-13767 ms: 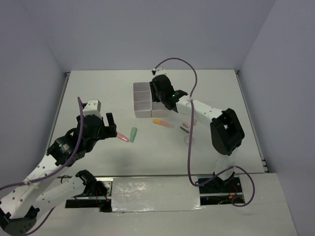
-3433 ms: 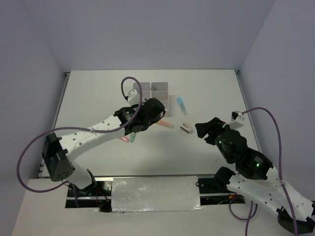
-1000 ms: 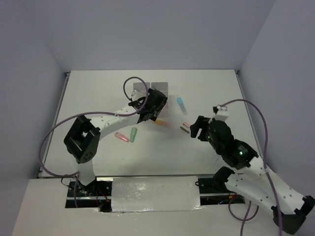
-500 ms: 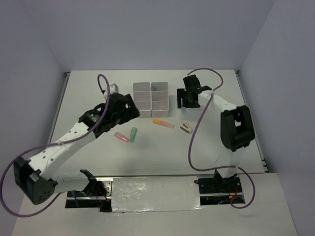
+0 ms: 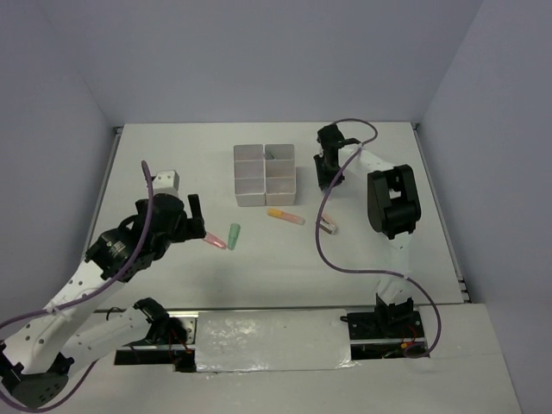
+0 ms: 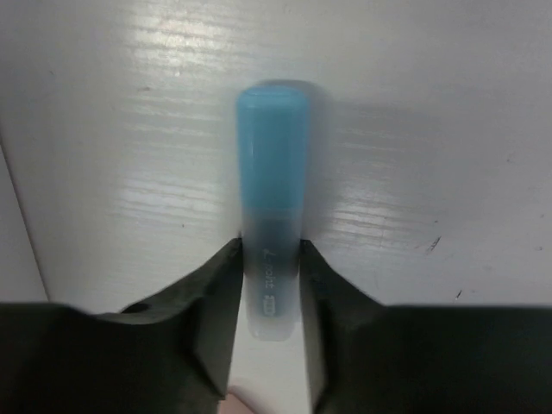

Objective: Sort the stationery into containers
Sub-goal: Pick up the stationery from the center of the board.

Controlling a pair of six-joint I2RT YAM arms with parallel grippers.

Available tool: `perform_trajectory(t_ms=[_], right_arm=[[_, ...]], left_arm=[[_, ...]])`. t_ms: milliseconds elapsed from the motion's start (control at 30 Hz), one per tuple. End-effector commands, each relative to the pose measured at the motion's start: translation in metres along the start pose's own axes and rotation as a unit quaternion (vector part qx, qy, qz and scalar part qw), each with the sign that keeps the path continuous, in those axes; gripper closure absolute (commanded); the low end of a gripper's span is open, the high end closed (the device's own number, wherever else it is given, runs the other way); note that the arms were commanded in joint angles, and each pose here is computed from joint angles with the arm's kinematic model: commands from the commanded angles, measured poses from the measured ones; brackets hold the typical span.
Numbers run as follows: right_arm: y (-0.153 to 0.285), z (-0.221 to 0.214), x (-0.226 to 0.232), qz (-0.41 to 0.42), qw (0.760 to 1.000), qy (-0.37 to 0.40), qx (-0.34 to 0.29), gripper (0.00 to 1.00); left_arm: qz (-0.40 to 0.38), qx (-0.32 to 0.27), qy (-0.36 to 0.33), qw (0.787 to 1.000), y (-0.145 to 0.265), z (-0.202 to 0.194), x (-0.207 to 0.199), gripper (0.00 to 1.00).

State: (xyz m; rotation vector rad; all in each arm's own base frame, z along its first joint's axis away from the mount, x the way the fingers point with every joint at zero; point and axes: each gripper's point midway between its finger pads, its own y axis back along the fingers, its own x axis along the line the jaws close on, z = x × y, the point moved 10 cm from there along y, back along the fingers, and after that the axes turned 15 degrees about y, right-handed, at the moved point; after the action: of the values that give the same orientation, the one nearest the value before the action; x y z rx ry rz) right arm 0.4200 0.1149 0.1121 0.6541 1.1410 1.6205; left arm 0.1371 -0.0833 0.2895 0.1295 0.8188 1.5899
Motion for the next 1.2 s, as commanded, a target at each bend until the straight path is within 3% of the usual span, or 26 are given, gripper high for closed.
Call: perform_trajectory(t_ms=[0,100,133,300,333,467,700,800,833,1033,1167], right_arm=[[0.0,-0.005,0.001,0.006,1.0,0.012,0.028,0.68],[0.002,-0.01,0.001,0.01,0.999,0.01,0.033,0.95],[0.005,-0.01,-0.002,0.006,0.999,0.005,0.033,1.0],[0.032,-0.016,-0.013,0.005,0.998,-0.06,-0.014,1.0],[0.056,-0.006,-0.014,0.01,0.995,-0.07,-0.066,1.0],[0.111,-0.002,-0.012,0.007,0.985,-0.066,-0.159,1.0],[0.203,-0.026,0.007,0.051,0.959,-0.023,-0.277,1.0],[0.237,-0.044,0.043,0.135,0.93,0.042,-0.339,1.0],[0.258,-0.049,0.05,0.149,0.91,0.056,-0.382,1.0],[0.303,-0.084,0.102,0.243,0.847,0.119,-0.457,1.0],[0.311,-0.091,0.111,0.25,0.845,0.123,-0.456,1.0]], left_arm=[[0.013,-0.021,-0.014,1.0,-0.002,0.002,0.005,0.01],[-0.008,-0.03,0.002,1.0,0.001,0.003,0.003,0.01],[-0.015,-0.033,0.008,0.999,0.003,0.005,0.002,0.01],[-0.09,-0.044,0.048,0.994,0.02,0.022,-0.015,0.01],[-0.117,-0.04,0.051,0.991,0.024,0.024,-0.02,0.01],[-0.235,-0.053,0.065,0.968,0.031,0.038,-0.048,0.01],[-0.301,-0.028,0.12,0.946,0.014,0.05,-0.095,0.04],[-0.384,-0.011,0.117,0.916,0.011,0.058,-0.125,0.04],[-0.389,-0.011,0.124,0.913,0.009,0.061,-0.13,0.04],[-0.444,0.042,0.121,0.887,-0.005,0.058,-0.159,0.07],[-0.448,0.038,0.127,0.884,-0.01,0.055,-0.161,0.11]])
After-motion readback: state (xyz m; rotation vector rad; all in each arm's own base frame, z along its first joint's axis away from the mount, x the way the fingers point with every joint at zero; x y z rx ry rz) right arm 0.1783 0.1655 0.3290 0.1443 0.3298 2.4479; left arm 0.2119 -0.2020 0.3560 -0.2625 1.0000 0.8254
